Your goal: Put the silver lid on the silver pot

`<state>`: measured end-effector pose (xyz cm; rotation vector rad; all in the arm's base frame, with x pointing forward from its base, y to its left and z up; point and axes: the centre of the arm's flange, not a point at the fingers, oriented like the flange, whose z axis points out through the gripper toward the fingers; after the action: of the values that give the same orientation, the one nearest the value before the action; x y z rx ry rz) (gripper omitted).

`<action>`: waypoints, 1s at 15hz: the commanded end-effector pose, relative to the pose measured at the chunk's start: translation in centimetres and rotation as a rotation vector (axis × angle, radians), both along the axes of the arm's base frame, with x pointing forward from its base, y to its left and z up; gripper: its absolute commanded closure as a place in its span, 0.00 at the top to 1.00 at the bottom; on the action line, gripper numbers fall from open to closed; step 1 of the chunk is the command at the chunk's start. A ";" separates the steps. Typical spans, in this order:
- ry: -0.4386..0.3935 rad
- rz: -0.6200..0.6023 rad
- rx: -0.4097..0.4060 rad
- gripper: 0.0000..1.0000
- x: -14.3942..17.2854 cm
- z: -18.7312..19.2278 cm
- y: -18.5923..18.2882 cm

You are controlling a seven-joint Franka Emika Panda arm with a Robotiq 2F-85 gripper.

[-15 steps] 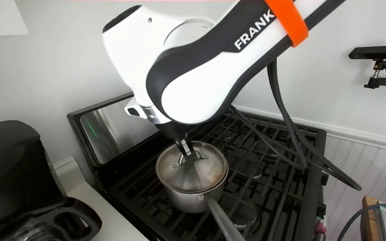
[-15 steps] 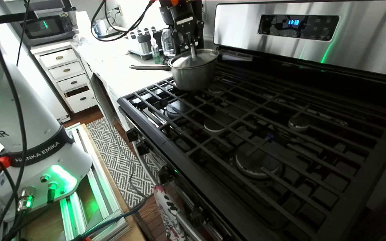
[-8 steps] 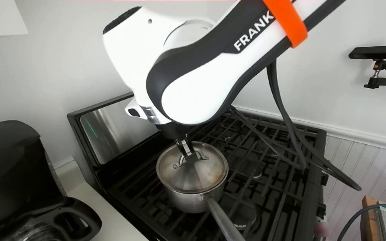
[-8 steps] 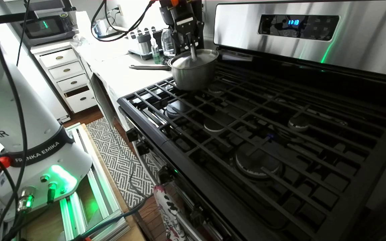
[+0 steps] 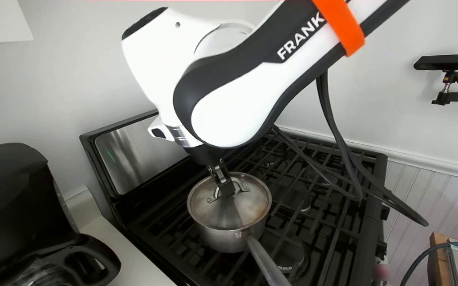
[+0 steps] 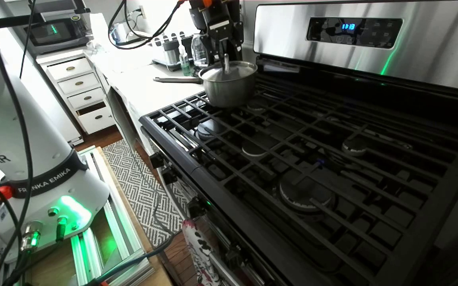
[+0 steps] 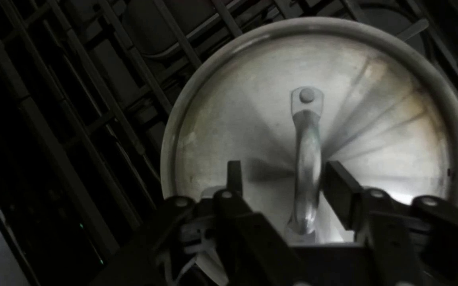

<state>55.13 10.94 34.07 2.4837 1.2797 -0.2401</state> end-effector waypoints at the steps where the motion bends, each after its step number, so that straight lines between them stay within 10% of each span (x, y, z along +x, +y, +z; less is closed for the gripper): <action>1: -0.035 0.002 0.019 0.88 -0.5 1.7 -0.3; 15: -0.261 -0.039 0.413 1.00 -9.4 11.4 -8.8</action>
<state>49.78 4.19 44.56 2.7321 1.2249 0.2395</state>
